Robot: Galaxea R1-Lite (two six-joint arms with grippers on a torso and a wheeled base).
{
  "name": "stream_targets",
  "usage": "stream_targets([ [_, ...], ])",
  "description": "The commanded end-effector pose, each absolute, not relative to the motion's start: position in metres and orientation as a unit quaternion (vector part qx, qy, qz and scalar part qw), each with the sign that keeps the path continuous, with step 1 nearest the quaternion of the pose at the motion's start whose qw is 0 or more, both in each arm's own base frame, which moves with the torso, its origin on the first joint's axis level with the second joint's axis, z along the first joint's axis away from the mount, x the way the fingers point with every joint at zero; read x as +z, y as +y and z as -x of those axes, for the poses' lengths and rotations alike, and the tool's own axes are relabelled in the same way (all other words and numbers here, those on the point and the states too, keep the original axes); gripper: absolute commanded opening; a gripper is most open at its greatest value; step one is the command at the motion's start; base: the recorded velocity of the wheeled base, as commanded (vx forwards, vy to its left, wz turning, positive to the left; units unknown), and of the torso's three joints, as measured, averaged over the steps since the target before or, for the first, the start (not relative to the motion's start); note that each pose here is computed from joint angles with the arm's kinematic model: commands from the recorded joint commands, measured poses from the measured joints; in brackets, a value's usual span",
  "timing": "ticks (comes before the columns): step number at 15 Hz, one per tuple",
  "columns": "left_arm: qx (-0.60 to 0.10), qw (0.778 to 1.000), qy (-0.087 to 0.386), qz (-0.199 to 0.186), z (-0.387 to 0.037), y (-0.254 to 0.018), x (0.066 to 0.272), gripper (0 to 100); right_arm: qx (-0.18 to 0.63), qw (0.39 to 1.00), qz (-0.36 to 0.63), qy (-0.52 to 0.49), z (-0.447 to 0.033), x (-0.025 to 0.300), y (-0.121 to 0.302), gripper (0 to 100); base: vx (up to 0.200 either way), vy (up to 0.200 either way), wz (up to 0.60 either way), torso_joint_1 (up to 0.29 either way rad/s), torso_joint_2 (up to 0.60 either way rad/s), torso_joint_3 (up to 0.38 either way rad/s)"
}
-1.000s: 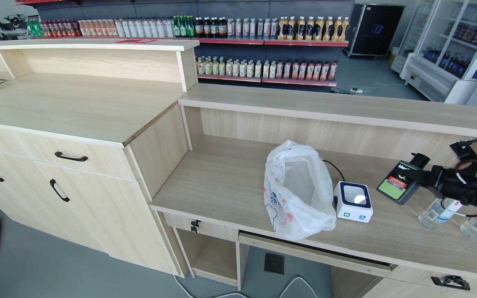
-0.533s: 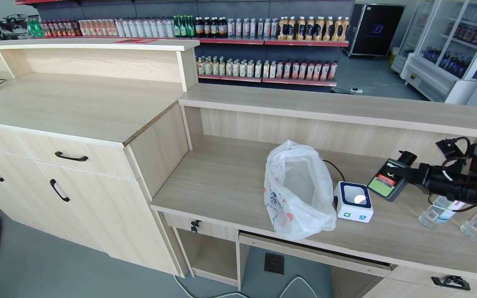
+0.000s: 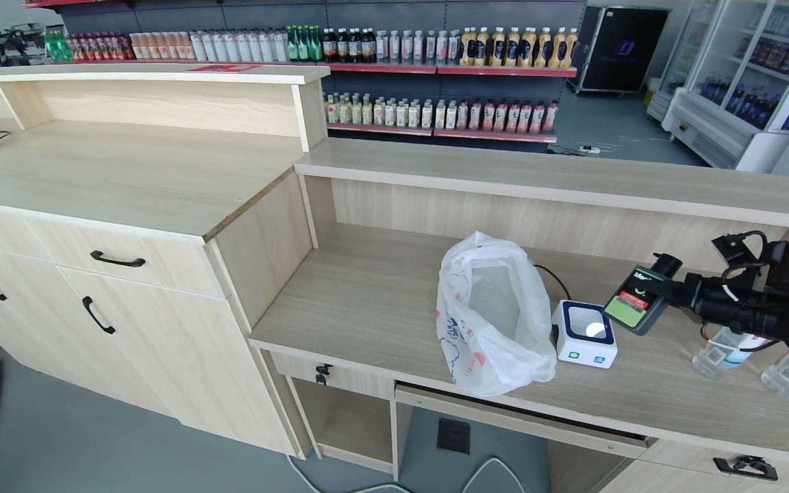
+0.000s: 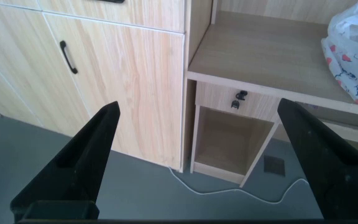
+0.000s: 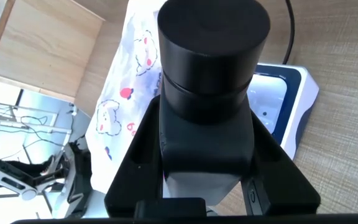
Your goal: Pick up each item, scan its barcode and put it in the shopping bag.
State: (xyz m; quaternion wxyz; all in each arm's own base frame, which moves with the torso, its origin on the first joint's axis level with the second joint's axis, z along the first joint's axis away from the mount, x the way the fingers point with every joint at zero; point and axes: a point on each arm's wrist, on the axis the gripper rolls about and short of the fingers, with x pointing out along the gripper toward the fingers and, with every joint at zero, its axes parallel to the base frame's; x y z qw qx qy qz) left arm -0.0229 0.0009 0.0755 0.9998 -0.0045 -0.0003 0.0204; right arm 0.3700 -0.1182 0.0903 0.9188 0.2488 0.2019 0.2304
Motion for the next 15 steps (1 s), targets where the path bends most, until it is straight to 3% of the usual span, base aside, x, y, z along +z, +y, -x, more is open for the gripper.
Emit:
stream_targets([
  [1, 0.021, 1.000, 0.000, 0.005, 0.023, 0.001, 0.075, 100, 0.232, 0.917, -0.250, 0.206, -0.372, 0.085, -0.117, 0, 0.000, 0.000, 0.00, 0.000, 0.00, 0.000],
  [15, 0.021, 1.000, 0.000, 0.005, 0.023, 0.001, 0.075, 100, 0.248, 0.915, -0.249, 0.199, -0.389, 0.070, -0.107, 0, 0.000, 0.000, 0.00, 0.000, 0.00, 0.000],
])
